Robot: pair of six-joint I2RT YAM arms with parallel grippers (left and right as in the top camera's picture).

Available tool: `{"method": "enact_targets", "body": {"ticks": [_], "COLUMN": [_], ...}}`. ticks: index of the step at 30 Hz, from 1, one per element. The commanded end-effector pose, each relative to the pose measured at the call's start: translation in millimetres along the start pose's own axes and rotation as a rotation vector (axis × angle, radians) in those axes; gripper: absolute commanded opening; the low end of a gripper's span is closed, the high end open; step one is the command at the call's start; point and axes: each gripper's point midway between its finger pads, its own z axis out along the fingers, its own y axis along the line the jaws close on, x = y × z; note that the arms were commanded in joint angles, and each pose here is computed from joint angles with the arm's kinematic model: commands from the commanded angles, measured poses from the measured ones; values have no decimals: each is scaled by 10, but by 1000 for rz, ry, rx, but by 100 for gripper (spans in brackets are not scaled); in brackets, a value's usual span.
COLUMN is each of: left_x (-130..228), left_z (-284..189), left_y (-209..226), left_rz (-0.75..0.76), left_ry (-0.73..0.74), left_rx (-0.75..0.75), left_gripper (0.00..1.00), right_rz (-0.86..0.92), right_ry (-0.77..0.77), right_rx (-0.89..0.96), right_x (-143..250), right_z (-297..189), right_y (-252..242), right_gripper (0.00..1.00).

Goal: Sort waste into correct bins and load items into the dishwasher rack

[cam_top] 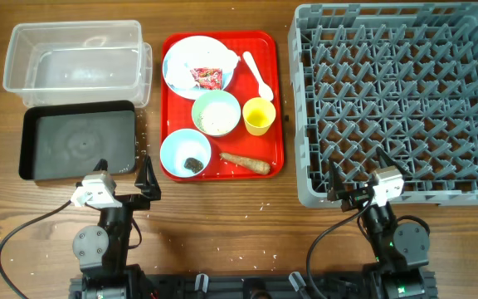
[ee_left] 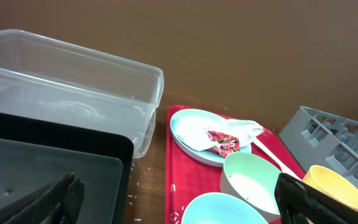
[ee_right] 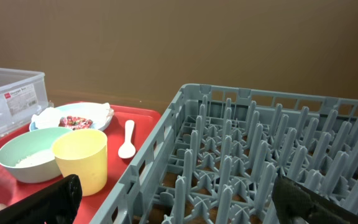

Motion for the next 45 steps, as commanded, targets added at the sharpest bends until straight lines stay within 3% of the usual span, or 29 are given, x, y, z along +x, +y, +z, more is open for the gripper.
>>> {"method": "enact_targets", "body": {"ticks": [1, 39, 45], "left_x": [75, 75, 73], "left_z": [16, 16, 16], "left_y": [30, 30, 29], "left_rz": [5, 5, 5], "left_ry": [22, 23, 22], "left_rx": [-12, -12, -11], "left_gripper": [100, 100, 100], "right_rz": [7, 8, 55], "right_ry": [10, 10, -72], "right_rx": [17, 17, -75], "right_x": [26, 26, -179], "right_z": [7, 7, -4], "right_y": [-30, -29, 123], "right_gripper": [100, 100, 100]}}
